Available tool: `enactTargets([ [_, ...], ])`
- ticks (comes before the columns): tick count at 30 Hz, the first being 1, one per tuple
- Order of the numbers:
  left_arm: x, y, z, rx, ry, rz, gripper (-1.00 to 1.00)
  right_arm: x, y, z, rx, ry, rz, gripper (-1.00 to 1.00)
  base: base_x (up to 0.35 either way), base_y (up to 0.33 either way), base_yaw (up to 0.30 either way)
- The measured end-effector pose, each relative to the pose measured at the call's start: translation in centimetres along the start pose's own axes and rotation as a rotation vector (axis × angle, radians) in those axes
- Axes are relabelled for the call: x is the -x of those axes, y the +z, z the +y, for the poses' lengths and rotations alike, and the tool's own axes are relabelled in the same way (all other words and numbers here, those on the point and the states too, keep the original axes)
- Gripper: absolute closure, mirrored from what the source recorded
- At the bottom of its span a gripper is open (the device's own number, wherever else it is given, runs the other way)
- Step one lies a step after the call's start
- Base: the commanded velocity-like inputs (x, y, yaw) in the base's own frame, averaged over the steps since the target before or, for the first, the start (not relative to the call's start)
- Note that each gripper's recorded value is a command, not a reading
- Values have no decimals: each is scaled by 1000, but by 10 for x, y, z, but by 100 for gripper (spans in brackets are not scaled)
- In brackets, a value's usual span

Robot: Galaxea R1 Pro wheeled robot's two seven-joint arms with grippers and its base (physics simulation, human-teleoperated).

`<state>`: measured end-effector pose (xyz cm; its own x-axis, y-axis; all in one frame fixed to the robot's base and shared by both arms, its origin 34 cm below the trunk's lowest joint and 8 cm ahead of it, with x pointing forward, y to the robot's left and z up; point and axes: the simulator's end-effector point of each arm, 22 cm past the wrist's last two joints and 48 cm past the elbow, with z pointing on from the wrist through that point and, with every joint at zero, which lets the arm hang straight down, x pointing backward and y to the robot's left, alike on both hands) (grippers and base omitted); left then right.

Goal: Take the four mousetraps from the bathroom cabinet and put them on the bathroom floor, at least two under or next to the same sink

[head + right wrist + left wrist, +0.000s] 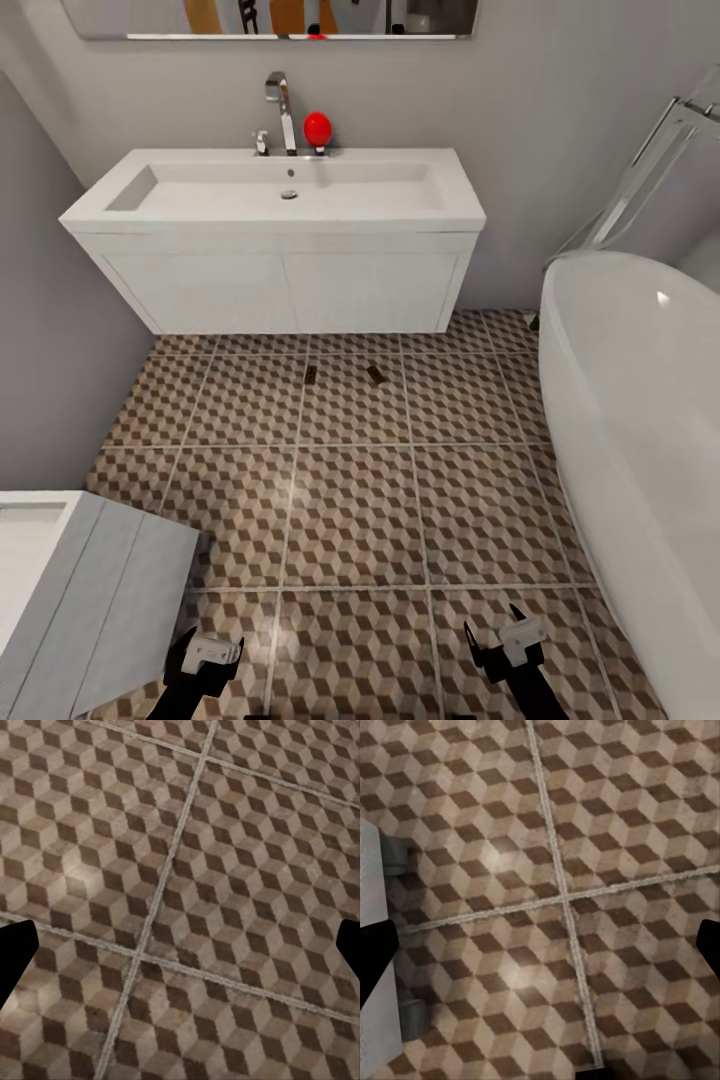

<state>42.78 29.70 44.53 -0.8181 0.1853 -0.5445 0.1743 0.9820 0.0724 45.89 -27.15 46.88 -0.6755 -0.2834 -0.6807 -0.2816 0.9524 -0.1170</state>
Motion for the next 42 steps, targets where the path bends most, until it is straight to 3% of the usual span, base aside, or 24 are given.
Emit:
enactTargets([
  [42,32,-52,1,-3,-2,-3,-100,43,-45,1,7,8,-7,-100,0,0,0],
])
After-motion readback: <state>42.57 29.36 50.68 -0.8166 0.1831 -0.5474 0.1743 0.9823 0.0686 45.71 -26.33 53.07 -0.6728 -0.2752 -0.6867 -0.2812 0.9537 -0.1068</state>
